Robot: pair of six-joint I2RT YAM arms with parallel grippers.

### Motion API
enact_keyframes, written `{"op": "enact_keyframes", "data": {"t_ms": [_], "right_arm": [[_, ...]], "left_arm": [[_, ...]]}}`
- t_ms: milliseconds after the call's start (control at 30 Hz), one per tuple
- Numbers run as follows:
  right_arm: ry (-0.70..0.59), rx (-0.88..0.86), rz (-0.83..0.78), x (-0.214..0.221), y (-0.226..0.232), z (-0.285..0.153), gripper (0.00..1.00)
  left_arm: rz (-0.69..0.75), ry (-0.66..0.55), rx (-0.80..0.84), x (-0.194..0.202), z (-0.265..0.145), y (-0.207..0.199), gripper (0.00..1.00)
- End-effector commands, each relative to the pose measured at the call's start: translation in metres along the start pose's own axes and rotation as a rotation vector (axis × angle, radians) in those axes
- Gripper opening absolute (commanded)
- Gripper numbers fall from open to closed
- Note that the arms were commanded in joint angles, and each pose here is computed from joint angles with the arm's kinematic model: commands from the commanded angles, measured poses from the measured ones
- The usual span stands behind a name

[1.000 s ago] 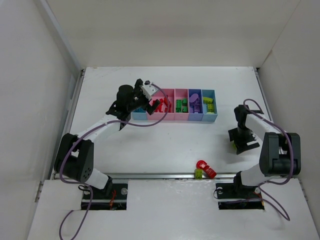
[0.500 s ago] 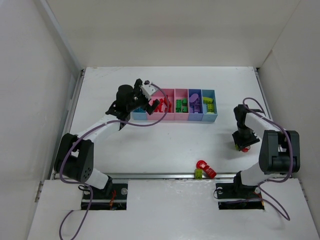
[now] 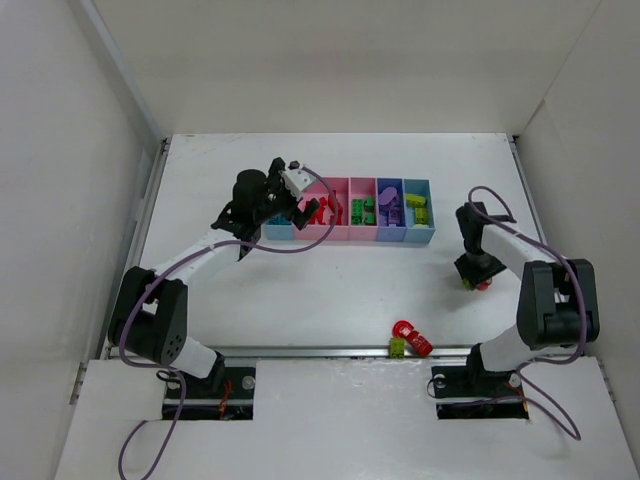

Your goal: Sort the legos into containers by color

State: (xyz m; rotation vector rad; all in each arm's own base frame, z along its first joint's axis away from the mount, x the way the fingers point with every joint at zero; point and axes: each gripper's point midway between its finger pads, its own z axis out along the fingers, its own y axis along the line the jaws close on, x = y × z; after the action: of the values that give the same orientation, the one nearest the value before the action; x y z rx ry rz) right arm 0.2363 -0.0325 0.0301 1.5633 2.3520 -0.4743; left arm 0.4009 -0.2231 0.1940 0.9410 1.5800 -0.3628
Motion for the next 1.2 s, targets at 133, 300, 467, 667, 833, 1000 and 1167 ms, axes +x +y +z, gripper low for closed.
{"op": "enact_keyframes", "data": {"t_ms": [133,300,467,667,833,1000,1167], "right_arm": [[-0.325,-0.296,-0.296,-0.021,0.081,-0.075,0.14],[-0.514,-0.390,-0.496,-0.024,0.102,-0.124,0.14],[-0.717,-0.596,-0.751,-0.012,0.127,-0.185,0.13],[-0.997,-0.997,-1.176,0.040,0.146,-0.259,0.06],[-1.182,-1.210,-1.341,0.076,0.151,-0.306,0.04],[-1.293,-1.208,-1.449,0.082,0.159,-0.318,0.03],[-1.352,-1.252,-1.449,0.091,0.166,-0.340,0.02]], "left_arm": [[0.019,-0.066,-0.009,-0.023,-0.009,0.004,0.97],[0.019,-0.070,0.000,-0.023,-0.009,0.003,0.96],[0.048,-0.125,0.119,-0.030,-0.014,-0.005,0.91],[0.147,-0.302,0.459,-0.072,-0.035,-0.040,0.89],[0.107,-0.368,0.652,-0.099,-0.039,-0.058,0.97],[0.044,-0.406,0.748,-0.126,-0.039,-0.074,0.98],[-0.068,-0.378,0.851,-0.134,-0.035,-0.094,0.98]]}}
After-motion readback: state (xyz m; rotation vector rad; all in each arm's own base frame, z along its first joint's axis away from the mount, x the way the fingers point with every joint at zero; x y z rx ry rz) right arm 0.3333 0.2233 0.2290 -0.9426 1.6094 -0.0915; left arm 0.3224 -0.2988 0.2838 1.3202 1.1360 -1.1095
